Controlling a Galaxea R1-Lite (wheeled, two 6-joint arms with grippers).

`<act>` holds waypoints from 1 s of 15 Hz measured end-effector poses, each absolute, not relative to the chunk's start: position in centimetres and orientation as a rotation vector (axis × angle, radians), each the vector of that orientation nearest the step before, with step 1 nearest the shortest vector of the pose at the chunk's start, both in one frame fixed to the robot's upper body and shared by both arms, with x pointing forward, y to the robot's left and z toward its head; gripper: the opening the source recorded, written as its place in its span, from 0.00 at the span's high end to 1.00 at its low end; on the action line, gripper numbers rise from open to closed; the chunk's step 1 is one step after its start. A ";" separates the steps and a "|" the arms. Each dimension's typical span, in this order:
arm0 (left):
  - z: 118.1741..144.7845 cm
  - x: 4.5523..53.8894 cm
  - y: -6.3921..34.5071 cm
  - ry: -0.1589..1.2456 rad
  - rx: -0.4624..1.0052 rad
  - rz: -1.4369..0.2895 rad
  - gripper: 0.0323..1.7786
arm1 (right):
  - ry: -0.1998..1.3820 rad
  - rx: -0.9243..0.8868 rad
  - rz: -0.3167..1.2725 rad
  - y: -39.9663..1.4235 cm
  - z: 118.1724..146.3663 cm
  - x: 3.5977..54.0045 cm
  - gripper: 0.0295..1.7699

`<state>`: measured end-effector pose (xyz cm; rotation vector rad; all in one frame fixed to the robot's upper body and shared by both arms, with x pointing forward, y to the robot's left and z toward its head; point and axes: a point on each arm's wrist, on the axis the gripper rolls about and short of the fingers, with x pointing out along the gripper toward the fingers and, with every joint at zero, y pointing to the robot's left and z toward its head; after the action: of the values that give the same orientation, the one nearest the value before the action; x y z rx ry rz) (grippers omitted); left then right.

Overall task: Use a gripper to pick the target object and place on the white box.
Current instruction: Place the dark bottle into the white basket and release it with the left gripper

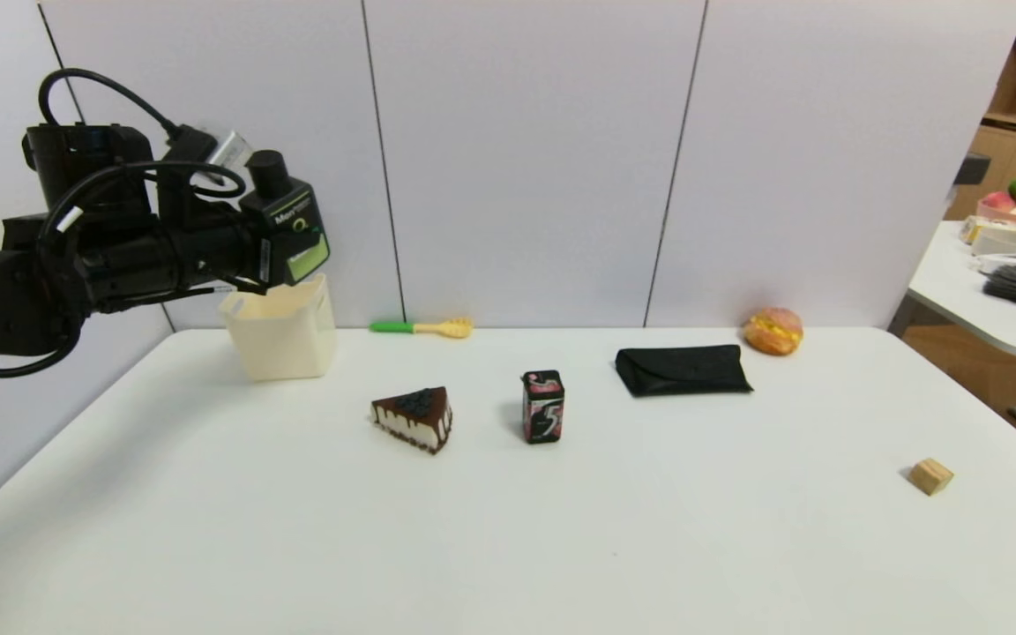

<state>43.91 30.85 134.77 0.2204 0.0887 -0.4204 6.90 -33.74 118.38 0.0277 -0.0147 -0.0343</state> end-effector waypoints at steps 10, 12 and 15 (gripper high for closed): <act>131.4 49.8 36.4 0.197 0.178 -0.286 0.66 | -0.015 0.028 -0.034 -33.7 118.4 6.9 0.04; 130.7 50.7 36.6 0.205 0.175 -0.285 0.66 | -0.015 0.028 -0.034 -33.7 118.4 6.9 0.04; 129.7 51.3 36.7 0.227 0.170 -0.285 0.66 | -0.015 0.028 -0.034 -33.7 118.4 6.9 0.04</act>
<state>51.34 36.73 129.71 0.1698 0.2265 -0.2852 6.90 -33.74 118.38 0.0277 -0.0152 -0.0343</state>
